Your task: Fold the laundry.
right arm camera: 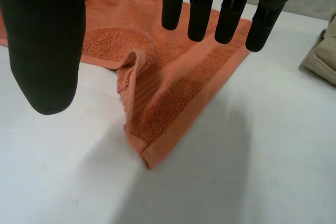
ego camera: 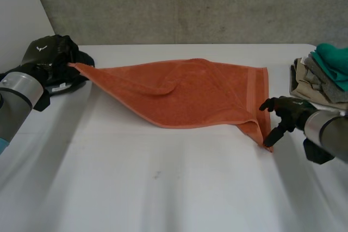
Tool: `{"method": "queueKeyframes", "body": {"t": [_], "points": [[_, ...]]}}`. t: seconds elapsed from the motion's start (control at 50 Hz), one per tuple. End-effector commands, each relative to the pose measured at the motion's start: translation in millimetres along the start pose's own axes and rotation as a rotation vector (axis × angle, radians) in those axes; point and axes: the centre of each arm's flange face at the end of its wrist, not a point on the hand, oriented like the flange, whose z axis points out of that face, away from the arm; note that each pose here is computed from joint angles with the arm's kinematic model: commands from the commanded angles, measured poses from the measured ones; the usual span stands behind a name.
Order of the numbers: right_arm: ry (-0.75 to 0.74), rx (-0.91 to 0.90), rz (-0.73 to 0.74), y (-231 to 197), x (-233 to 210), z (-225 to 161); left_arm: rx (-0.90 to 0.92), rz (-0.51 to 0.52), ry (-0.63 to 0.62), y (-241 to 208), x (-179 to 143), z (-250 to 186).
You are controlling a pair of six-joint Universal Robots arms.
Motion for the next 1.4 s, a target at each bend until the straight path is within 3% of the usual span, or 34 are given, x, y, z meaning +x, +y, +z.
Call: {"method": "queueKeyframes", "body": {"t": [0.02, 0.3, 0.46, 0.54, 0.6, 0.68, 0.76, 0.88, 0.92, 1.04, 1.2, 1.4], "points": [[0.076, 0.017, 0.096, 13, -4, 21, 0.007, 0.000, -0.009, -3, -3, 0], [0.063, -0.027, 0.155, 25, -14, 55, -0.038, -0.034, -0.027, -4, -8, -7], [0.100, 0.038, 0.068, 12, -5, 54, -0.123, -0.053, -0.064, -2, -18, -20], [0.122, 0.076, -0.154, -8, 6, 32, -0.226, -0.059, -0.074, -2, -25, -37], [0.142, 0.043, -0.496, -16, 12, 2, -0.392, -0.027, -0.033, 1, -22, -63], [0.139, -0.062, -0.827, -8, 14, -33, -0.569, 0.012, 0.021, 7, -20, -92], [0.099, -0.206, -1.032, 8, 19, -65, -0.724, 0.040, 0.098, 16, -15, -120], [0.108, -0.204, -1.039, 7, 23, -77, -0.817, 0.134, 0.207, 26, -13, -141], [0.106, -0.195, -1.032, 8, 24, -70, -0.802, 0.189, 0.227, 27, -15, -140], [0.159, -0.083, -1.013, -6, 27, -29, -0.702, 0.204, 0.235, 25, -9, -115], [0.276, 0.172, -0.950, -37, 24, 48, -0.432, 0.249, 0.031, 29, -28, -18], [0.357, 0.415, -0.969, -61, 14, 118, -0.372, 0.303, -0.081, 49, -20, 56]]}}
